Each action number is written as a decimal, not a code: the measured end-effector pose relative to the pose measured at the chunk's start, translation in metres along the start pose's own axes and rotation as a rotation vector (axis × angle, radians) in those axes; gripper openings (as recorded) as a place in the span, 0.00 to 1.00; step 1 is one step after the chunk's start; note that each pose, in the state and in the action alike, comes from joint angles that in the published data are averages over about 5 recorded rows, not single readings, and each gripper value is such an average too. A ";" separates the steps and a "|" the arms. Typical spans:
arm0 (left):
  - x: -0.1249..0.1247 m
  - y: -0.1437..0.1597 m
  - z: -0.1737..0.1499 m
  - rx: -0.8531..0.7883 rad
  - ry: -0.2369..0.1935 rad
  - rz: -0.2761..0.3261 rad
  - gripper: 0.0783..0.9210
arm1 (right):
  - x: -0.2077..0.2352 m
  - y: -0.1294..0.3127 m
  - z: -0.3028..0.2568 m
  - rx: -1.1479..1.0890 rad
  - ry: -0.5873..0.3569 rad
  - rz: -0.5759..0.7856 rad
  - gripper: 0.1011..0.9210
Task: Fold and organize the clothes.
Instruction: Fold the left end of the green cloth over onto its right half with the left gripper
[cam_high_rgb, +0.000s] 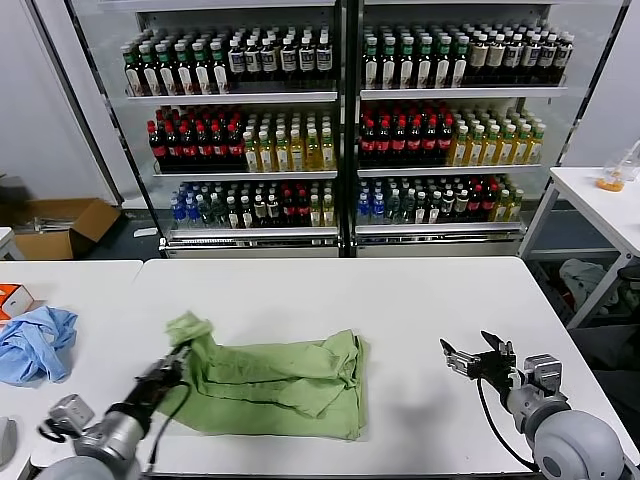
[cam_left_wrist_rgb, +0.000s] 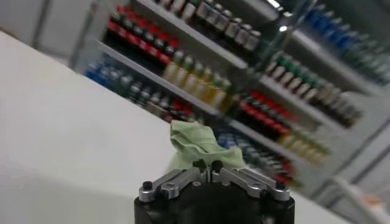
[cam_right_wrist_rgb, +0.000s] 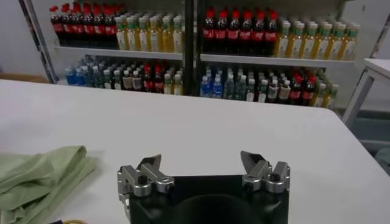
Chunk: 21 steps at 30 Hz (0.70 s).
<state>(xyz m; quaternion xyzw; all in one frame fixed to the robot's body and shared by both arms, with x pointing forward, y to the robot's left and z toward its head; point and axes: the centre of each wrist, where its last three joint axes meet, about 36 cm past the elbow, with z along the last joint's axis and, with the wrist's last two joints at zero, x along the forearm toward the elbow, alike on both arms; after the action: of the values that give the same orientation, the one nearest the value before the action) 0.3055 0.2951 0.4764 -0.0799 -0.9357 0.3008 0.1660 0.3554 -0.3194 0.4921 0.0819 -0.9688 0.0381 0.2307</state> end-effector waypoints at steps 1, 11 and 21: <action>-0.002 -0.005 0.004 0.023 0.007 0.022 0.02 | 0.000 0.000 0.000 0.000 0.000 0.000 0.88; -0.042 -0.038 0.051 0.191 0.096 0.156 0.02 | -0.003 0.001 -0.001 0.002 -0.002 -0.003 0.88; -0.077 -0.063 0.096 0.220 0.210 0.231 0.16 | -0.004 0.001 0.000 -0.001 -0.005 -0.001 0.88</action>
<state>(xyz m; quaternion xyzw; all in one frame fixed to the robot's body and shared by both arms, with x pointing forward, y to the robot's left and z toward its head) 0.3393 0.1736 0.4197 -0.1990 -0.8593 0.4085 0.2348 0.3589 -0.3180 0.4900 0.0822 -0.9693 0.0373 0.2286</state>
